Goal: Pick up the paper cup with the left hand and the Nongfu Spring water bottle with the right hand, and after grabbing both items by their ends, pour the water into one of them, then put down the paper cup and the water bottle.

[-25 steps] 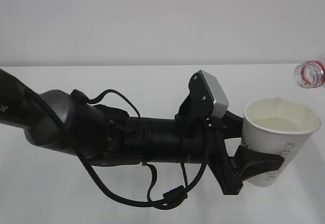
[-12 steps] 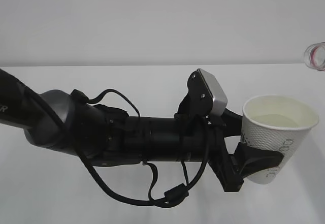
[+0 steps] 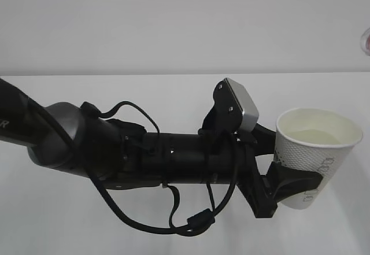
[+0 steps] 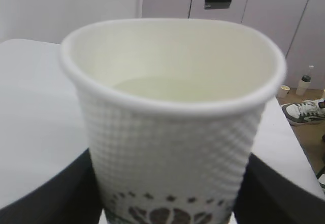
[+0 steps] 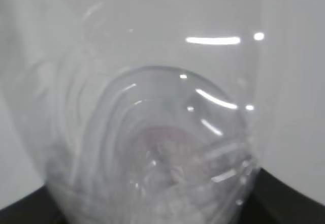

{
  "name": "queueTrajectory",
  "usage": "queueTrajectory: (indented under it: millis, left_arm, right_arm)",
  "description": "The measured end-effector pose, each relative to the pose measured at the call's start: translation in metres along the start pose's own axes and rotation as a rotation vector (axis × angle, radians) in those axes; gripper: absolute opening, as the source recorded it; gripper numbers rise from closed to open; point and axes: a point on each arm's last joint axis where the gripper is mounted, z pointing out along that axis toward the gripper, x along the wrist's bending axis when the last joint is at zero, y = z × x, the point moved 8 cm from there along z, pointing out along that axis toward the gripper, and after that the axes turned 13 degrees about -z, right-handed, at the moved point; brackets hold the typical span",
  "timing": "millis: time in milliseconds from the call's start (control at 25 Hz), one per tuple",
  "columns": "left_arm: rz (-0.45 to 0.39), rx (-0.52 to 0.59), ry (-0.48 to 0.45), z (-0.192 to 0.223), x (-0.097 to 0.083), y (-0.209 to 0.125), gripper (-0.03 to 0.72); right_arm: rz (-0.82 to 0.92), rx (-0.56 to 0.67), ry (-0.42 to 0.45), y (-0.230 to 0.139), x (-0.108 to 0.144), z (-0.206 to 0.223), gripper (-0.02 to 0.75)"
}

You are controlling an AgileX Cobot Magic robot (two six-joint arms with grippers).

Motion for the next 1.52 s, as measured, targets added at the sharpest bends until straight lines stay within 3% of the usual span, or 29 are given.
queueTrajectory:
  millis: [1120, 1520]
  left_arm:
    - [0.000, 0.000, 0.000, 0.000, 0.000, 0.000, 0.507]
    - [0.000, 0.001, 0.001, 0.000, 0.000, 0.000, 0.503]
  right_arm:
    - [0.800, 0.015, -0.005, -0.003, 0.000, 0.000, 0.449]
    - [0.887, 0.060, 0.039, -0.006, 0.015, 0.008, 0.449]
